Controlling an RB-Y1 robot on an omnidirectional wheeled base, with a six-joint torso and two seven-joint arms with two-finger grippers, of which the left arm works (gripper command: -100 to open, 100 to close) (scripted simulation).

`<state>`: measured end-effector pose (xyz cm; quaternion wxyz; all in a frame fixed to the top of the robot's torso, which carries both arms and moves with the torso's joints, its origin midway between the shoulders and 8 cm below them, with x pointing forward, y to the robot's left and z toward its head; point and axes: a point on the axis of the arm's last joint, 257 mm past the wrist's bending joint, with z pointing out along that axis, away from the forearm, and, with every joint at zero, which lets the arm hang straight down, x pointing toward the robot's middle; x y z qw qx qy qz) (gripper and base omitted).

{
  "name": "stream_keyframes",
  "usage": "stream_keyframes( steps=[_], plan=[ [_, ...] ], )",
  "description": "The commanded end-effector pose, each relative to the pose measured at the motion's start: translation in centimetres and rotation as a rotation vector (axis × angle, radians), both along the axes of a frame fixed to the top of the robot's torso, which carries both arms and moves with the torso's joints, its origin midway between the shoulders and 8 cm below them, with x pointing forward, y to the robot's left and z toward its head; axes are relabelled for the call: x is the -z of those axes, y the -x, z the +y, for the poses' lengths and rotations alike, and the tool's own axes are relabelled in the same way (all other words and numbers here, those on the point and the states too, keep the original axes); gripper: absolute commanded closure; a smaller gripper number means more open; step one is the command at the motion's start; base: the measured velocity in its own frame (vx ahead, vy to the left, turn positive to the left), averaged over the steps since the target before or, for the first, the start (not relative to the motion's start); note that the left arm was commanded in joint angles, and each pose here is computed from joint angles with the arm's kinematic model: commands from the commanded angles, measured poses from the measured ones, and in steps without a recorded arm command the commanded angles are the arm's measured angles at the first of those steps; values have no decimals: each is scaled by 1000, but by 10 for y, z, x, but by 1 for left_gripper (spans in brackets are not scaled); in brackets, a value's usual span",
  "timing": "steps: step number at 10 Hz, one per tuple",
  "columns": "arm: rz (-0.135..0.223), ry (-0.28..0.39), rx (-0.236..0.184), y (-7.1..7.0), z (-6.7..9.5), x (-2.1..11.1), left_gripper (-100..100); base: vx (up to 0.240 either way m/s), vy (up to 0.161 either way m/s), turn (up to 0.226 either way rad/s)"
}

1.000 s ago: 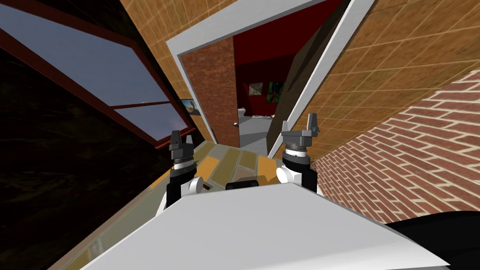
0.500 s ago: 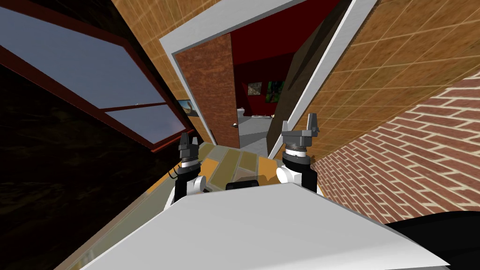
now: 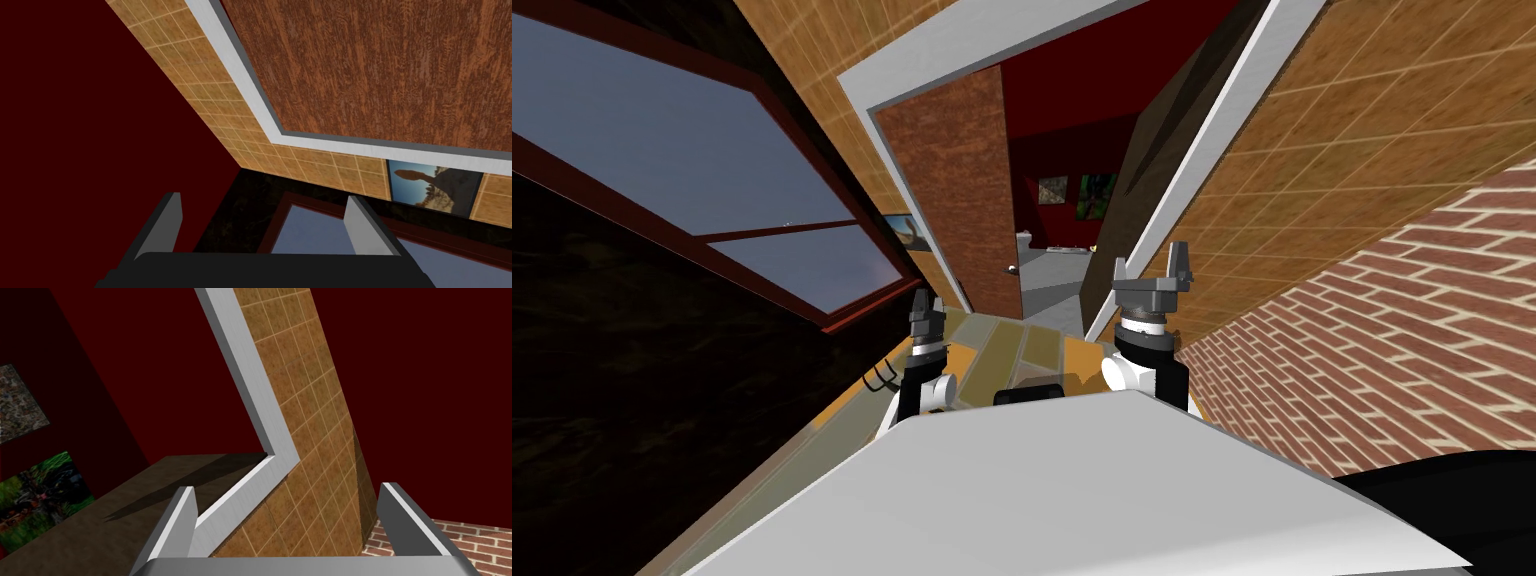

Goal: Push the door open

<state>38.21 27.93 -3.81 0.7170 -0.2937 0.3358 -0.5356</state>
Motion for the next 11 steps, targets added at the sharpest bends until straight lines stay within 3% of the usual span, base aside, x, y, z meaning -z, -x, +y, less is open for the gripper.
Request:
stream_keyframes(
  steps=[1,2,9,11],
  plan=[
    [15,6,14,-11,-3,10,-100,88,21,-44],
    [20,7,13,-12,-3,13,-100,52,16,-13],
    [113,35,68,-45,-14,72,-100,87,27,-49],
    [133,41,75,-51,-16,83,-100,56,14,-22]
  ],
)
